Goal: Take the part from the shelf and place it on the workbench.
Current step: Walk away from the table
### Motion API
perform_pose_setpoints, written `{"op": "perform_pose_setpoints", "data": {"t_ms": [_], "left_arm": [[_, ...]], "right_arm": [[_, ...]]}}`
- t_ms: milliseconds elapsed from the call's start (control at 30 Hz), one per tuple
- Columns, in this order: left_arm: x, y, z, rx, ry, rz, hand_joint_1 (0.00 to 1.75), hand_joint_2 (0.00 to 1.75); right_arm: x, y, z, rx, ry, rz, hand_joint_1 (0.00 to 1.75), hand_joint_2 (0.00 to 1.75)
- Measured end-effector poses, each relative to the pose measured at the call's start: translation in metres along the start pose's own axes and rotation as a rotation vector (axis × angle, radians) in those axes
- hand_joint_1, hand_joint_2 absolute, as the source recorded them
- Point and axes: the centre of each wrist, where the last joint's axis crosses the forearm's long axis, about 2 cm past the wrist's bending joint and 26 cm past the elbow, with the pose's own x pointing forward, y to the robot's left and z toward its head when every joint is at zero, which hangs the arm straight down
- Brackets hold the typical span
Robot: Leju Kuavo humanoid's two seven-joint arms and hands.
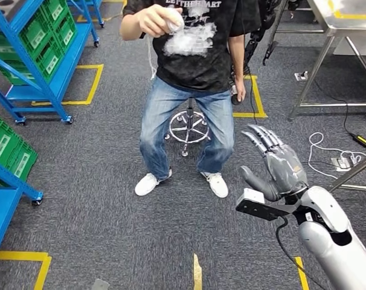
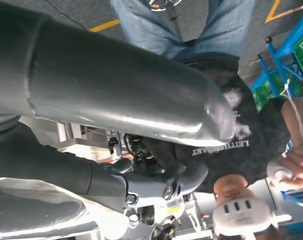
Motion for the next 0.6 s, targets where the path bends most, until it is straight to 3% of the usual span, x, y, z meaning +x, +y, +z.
{"op": "perform_pose_setpoints", "data": {"t_ms": [600], "left_arm": [[0.003, -0.0013, -0.0012, 0.027, 0.018, -0.003, 0.0, 0.0]], "right_arm": [[-0.0008, 0.0022, 0.0052, 0.0, 0.011, -0.013, 0.0, 0.0]]}}
